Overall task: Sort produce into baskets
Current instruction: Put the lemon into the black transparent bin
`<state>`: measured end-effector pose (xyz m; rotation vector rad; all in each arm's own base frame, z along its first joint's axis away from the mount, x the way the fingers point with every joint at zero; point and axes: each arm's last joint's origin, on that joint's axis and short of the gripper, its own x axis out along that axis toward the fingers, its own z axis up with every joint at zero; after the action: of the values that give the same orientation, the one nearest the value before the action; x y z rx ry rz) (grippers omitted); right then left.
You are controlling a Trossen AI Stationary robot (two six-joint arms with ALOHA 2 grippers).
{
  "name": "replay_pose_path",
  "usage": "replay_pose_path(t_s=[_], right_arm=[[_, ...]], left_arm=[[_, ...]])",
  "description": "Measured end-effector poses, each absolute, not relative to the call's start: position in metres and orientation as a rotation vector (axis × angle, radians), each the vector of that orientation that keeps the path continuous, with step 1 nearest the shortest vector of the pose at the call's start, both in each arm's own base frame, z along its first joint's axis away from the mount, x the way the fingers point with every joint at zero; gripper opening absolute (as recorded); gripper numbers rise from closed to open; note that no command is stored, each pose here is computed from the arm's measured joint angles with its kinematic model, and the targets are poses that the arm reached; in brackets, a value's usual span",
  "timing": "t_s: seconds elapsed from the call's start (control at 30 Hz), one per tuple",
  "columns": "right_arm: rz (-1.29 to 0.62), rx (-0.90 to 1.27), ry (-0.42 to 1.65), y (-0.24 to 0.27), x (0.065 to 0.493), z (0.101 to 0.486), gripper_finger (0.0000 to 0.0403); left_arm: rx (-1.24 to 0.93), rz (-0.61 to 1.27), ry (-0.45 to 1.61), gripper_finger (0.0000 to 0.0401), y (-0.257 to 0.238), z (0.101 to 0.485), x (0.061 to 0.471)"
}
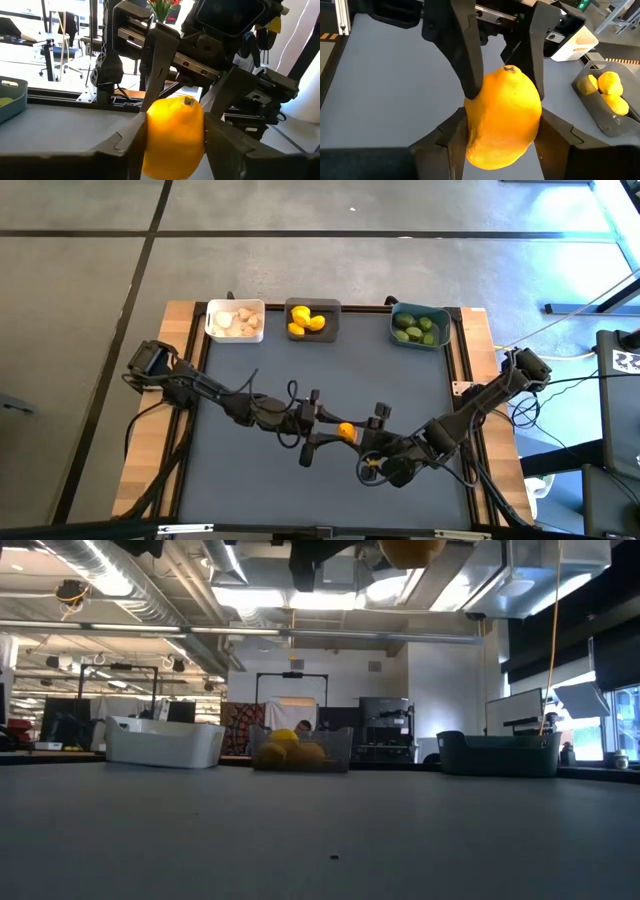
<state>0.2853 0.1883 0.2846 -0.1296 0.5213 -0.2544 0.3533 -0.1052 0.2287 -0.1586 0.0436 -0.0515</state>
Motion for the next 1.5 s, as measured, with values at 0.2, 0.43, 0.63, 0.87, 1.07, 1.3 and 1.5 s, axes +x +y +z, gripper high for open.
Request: replay_pose_path(t_s=[0.2,0.43,0.63,0.87,1.07,1.3,1.5], right_arm=[[-0.264,-0.117,0.528,0.183,0.289,0.284,0.0203],[-0.243,-0.127,0.583,0.180,0.284,0.283,0.0296],[-0.210,0.039,0.770,0.174,0.262,0.283,0.0323],[-0.375,0.144,0.954,0.173,0.240,0.266,0.0318],[-0.497,0.149,1.033,0.174,0.238,0.249,0.0303],[-0.528,0.109,1.068,0.177,0.242,0.235,0.0288],[-0.531,0.103,1.070,0.179,0.244,0.231,0.0285]], left_arm=[[-0.145,-0.050,0.048,0.0157,-0.105,0.228,0.353],[-0.128,-0.028,0.067,0.0159,-0.103,0.226,0.354],[-0.096,0.054,0.145,0.0164,-0.093,0.224,0.352],[-0.077,0.202,0.241,0.0165,-0.063,0.226,0.348],[-0.077,0.362,0.301,0.0166,-0.016,0.220,0.351],[-0.117,0.550,0.355,0.0166,0.048,0.213,0.346],[-0.095,0.676,0.377,0.0166,0.094,0.212,0.336]])
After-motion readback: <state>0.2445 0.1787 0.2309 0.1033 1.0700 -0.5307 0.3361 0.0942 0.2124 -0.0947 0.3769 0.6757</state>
